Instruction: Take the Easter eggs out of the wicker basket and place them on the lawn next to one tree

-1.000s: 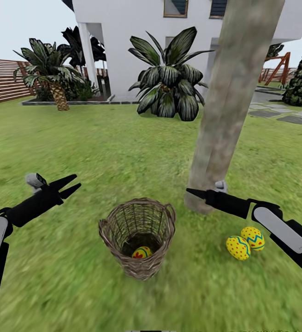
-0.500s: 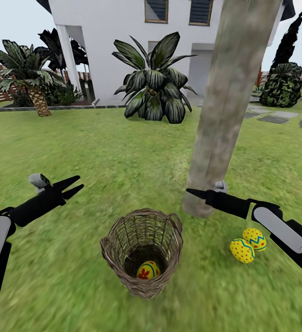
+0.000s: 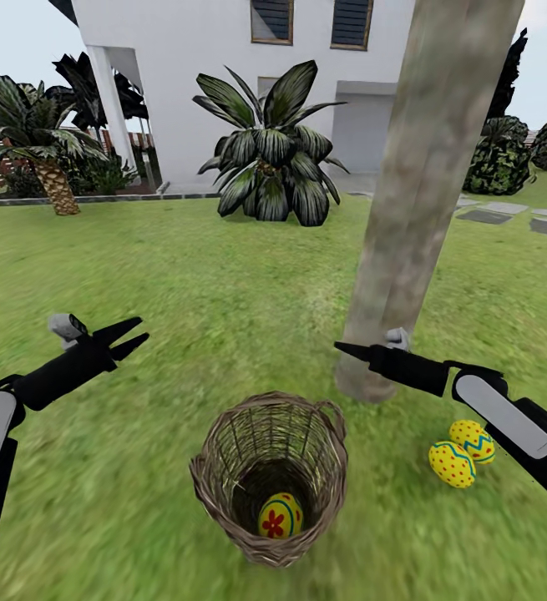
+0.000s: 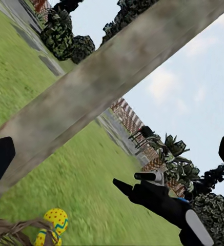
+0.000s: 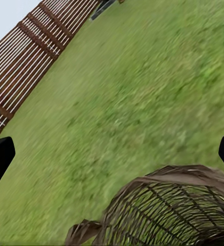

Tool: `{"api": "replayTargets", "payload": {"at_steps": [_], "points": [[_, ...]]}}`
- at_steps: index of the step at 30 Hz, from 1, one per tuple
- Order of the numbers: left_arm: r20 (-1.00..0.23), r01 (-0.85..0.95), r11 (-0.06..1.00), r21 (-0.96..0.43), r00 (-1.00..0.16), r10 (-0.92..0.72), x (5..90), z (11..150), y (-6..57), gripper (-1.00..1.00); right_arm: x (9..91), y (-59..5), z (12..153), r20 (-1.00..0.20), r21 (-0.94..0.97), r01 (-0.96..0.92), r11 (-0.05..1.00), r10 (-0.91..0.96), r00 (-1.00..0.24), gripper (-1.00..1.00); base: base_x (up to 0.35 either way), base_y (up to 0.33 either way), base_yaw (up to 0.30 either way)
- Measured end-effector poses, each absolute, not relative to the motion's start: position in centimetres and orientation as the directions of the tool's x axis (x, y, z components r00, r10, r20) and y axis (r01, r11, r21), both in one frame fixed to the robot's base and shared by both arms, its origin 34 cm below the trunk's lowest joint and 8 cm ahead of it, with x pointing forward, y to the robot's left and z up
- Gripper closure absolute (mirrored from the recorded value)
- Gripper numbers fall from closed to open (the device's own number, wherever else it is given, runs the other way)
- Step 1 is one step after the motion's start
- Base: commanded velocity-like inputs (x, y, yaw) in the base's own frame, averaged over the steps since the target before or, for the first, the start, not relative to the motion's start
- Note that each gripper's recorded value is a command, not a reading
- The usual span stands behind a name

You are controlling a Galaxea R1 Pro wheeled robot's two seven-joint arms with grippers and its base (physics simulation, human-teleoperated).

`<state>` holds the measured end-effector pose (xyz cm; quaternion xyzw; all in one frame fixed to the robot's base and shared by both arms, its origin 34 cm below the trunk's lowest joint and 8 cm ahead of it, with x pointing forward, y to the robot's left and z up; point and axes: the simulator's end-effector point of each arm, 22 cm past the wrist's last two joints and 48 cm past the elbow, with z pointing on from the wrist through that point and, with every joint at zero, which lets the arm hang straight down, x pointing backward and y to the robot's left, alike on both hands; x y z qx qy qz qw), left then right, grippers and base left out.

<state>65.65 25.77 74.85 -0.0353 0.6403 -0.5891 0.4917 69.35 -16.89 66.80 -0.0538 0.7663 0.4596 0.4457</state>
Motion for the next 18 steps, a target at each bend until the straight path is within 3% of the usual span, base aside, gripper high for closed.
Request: {"api": "replayTargets", "payload": {"at_steps": [1,5,8,12,18], "points": [[-0.589,0.533,0.306,-0.789,-0.511,-0.627,65.7,74.9,26.0,-1.00,69.4,-16.3,66.7,-0.729,0.659,-0.488,0.572,0.329,-0.600,-1.00,0.001,0.001,0.000],[-0.589,0.527,0.325,-0.785,-0.471,-0.657,65.8,75.5,28.2,-1.00,71.7,-13.0,62.6,-0.693,0.615,-0.283,0.736,0.333,-0.640,-1.00,0.000,0.000,0.000],[-0.602,0.522,0.350,-0.778,-0.460,-0.653,65.9,75.6,29.3,-1.00,72.1,-9.3,60.4,-0.671,0.426,-0.066,0.902,0.266,-0.692,-1.00,0.000,0.000,0.000],[-0.609,0.519,0.361,-0.775,-0.456,-0.649,65.9,75.6,29.6,-1.00,69.7,-6.3,60.6,-0.642,0.245,0.104,0.964,0.242,-0.728,-1.00,0.000,0.000,0.000],[-0.607,0.519,0.359,-0.776,-0.459,-0.649,65.9,75.6,29.5,-1.00,68.1,-4.5,60.2,-0.617,0.174,0.109,0.979,0.195,-0.762,-1.00,0.000,0.000,0.000]]}}
